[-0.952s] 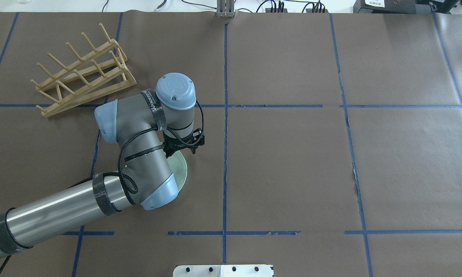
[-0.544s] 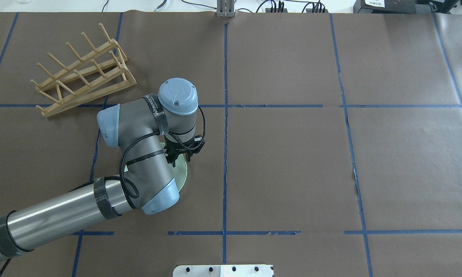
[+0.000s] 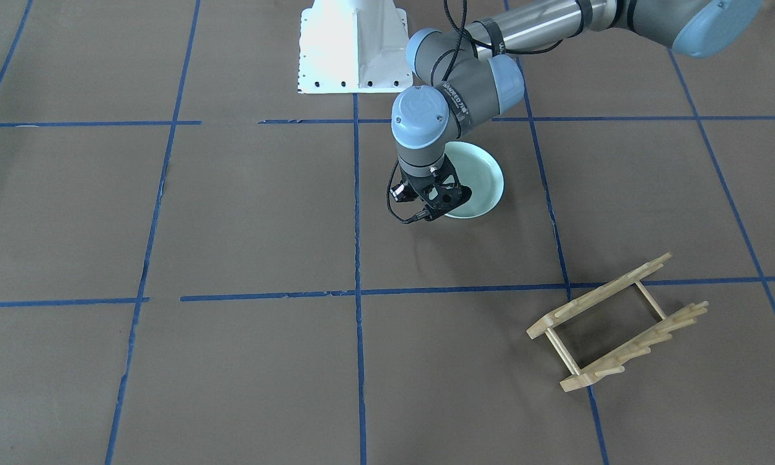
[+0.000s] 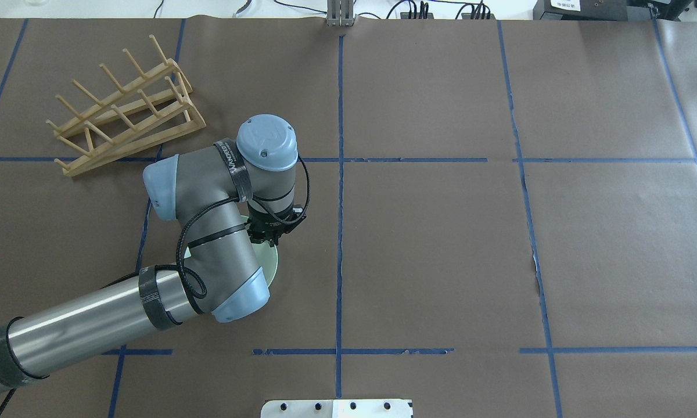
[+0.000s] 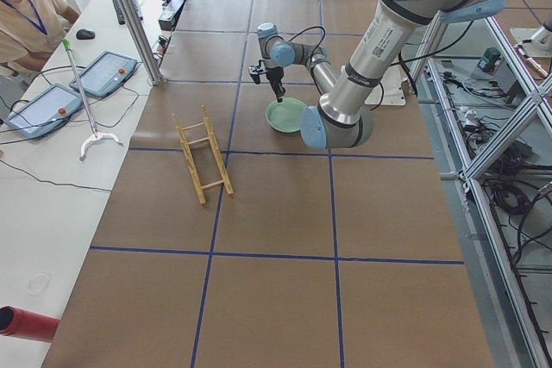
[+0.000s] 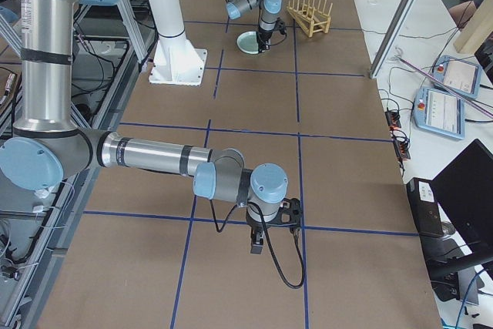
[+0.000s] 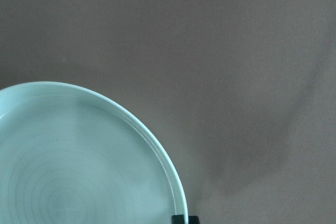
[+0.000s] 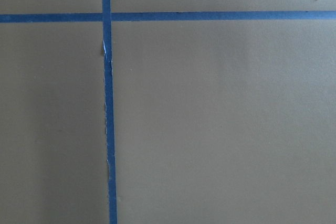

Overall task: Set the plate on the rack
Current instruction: 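Lift the plate upright with the left gripper and carry it above the wooden rack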

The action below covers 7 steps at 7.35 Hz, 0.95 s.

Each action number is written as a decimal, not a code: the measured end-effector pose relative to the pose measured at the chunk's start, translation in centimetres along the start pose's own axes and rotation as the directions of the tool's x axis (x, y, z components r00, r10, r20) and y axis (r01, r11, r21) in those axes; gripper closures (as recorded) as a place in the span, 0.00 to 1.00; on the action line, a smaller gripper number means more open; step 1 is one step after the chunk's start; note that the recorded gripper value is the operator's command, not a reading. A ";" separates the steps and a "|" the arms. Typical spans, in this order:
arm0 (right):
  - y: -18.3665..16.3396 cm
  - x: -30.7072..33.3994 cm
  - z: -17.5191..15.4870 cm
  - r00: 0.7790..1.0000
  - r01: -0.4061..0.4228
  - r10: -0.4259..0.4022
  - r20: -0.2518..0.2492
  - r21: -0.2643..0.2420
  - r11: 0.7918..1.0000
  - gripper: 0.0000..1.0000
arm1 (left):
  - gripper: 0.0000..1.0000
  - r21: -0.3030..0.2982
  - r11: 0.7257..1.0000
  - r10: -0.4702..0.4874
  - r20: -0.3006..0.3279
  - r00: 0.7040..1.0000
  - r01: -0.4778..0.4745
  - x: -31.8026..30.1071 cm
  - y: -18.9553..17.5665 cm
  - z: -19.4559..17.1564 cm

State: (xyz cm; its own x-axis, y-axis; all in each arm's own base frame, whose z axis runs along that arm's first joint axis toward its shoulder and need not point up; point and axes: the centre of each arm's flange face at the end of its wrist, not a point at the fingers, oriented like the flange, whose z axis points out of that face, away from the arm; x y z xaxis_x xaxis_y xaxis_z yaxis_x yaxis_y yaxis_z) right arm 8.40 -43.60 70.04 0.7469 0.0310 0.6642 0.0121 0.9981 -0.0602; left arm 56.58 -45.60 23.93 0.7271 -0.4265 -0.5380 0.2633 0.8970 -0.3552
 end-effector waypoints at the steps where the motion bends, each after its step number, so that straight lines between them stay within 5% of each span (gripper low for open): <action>1: 0.0 0.0 0.0 1.000 0.000 0.000 0.000 0.000 1.000 0.00 | 1.00 0.028 0.999 -0.014 -0.071 0.997 0.016 -0.4 -1.8 -4.4; 4: 0.0 0.0 0.0 1.000 0.001 -0.001 0.000 0.001 1.000 0.00 | 1.00 0.185 0.983 0.058 -0.309 0.949 0.000 -5.6 -10.1 -19.5; 7: 0.0 0.0 0.0 1.000 0.001 -0.001 0.000 0.000 1.000 0.00 | 1.00 0.291 0.952 0.238 -0.507 0.829 -0.095 -14.2 -19.1 -28.8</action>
State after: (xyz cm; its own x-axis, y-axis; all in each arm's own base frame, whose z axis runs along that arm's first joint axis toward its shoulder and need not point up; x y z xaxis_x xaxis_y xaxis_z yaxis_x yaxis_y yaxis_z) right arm 8.40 -43.60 70.04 0.7469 0.0298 0.6643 0.0130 0.9981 -0.0594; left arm 22.92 -60.01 16.32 0.3438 -0.1994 -0.9176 0.3659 0.9284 -0.0647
